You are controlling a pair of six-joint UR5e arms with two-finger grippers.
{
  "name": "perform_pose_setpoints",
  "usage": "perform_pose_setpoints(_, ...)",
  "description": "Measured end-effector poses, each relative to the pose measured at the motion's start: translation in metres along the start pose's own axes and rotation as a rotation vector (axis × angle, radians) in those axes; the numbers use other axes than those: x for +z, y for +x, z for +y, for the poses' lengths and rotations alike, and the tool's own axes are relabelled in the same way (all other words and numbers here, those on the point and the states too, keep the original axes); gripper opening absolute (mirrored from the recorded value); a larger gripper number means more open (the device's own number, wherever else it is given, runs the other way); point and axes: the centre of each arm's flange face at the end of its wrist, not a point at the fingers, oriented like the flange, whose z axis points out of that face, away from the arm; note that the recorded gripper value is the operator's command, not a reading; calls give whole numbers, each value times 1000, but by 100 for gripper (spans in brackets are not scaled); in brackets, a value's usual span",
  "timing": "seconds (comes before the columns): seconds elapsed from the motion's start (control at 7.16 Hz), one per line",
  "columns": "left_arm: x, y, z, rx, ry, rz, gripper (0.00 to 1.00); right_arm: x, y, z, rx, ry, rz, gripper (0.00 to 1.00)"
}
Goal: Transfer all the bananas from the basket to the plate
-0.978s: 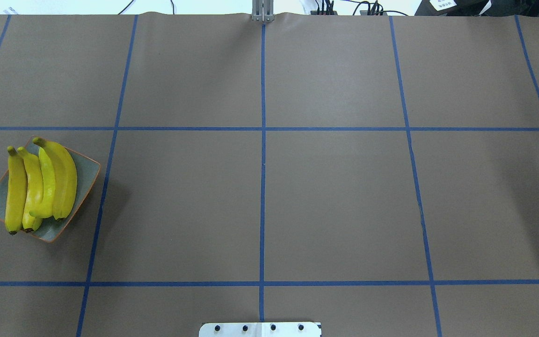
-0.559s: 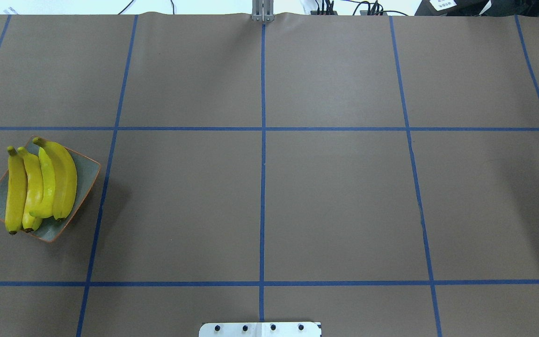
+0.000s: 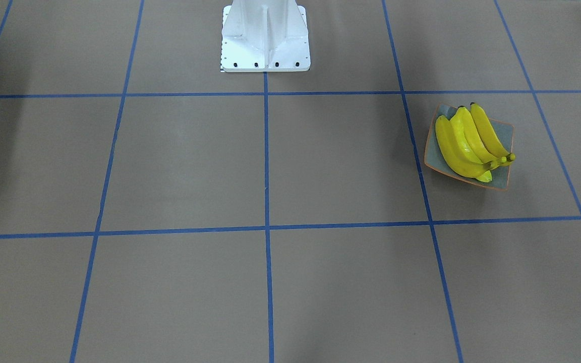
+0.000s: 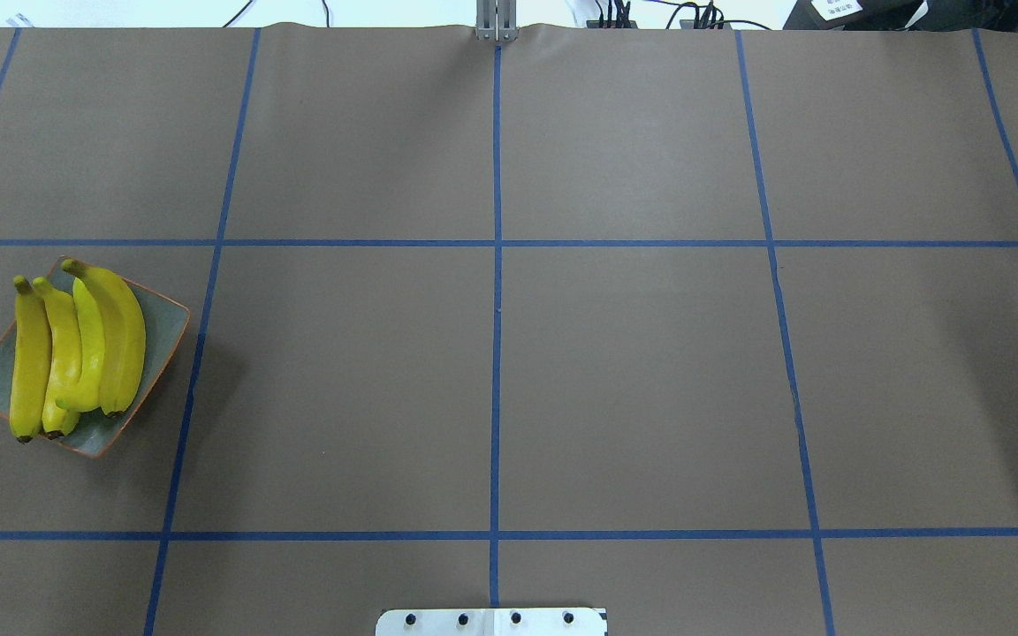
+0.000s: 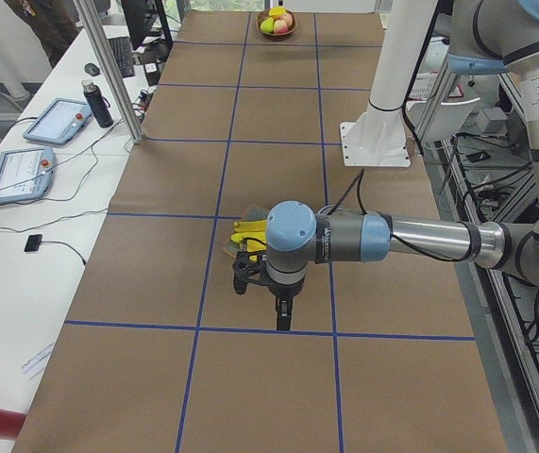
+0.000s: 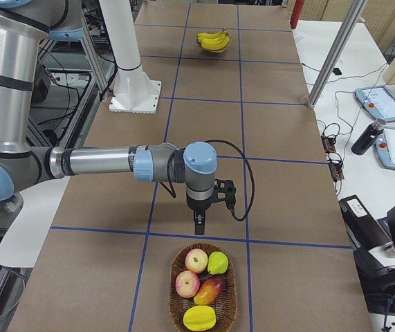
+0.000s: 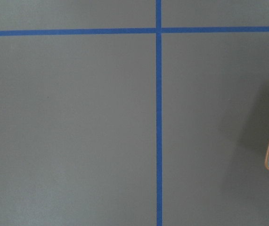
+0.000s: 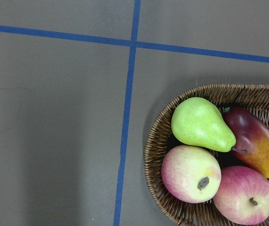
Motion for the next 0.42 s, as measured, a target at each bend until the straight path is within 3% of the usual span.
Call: perform_pose_setpoints(0.42,-14,14,-2,28,28,-1,100,7,6,1,12,-14,2,100)
